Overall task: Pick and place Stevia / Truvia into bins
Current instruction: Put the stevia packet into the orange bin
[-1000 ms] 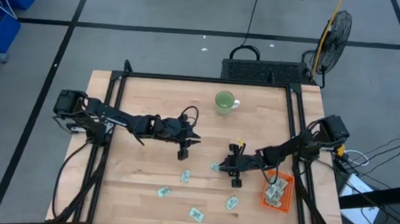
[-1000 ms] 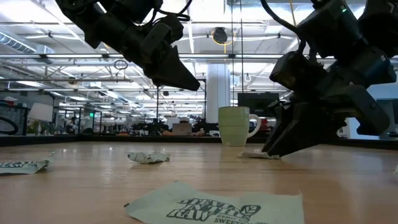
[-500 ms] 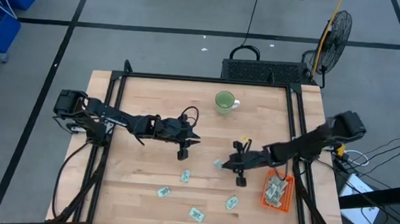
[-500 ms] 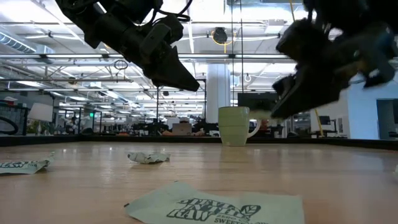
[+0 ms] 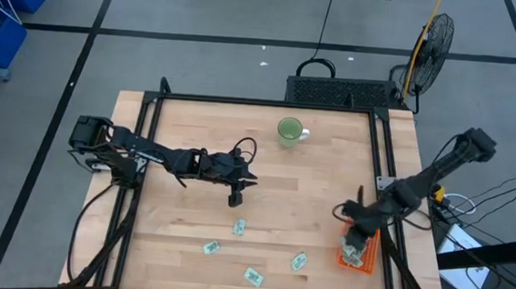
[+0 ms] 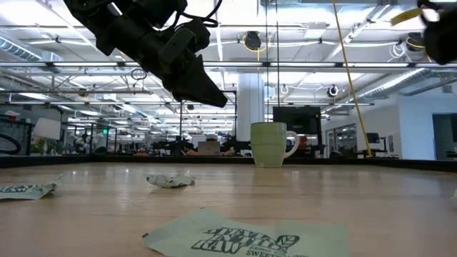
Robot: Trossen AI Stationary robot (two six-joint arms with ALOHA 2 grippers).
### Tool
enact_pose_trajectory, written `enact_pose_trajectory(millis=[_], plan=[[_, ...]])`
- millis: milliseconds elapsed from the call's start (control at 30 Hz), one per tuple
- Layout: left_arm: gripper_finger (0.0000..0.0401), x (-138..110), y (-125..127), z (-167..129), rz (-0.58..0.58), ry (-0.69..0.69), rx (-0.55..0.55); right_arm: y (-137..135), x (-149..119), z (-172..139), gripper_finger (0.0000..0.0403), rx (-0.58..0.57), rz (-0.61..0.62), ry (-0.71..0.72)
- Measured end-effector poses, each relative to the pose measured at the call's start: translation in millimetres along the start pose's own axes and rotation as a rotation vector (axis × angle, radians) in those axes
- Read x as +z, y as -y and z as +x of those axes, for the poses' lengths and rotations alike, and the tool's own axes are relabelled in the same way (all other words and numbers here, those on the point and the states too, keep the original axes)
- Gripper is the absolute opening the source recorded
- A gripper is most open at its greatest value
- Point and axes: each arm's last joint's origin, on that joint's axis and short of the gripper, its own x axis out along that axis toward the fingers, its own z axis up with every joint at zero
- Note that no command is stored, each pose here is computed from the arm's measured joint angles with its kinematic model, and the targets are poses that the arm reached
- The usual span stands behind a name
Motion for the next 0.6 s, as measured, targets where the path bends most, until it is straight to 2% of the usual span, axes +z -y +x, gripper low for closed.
enact_pose_trajectory(millis=[200, 433, 600], plan=[[0.0085, 0, 0, 0, -0.003, 0.001, 0.0, 0, -28, 1, 0.0001, -0.029, 0.135, -0.105], [0.0085, 0, 0, 0, -0.003, 0.001, 0.0, 5, -45, 13, 0.0014, -0.127, 0.3, -0.153], [0.0085, 0, 0, 0, -0.015, -0.001, 0.0, 1, -51, 24, 0.0043, -0.124, 0.319, -0.173]])
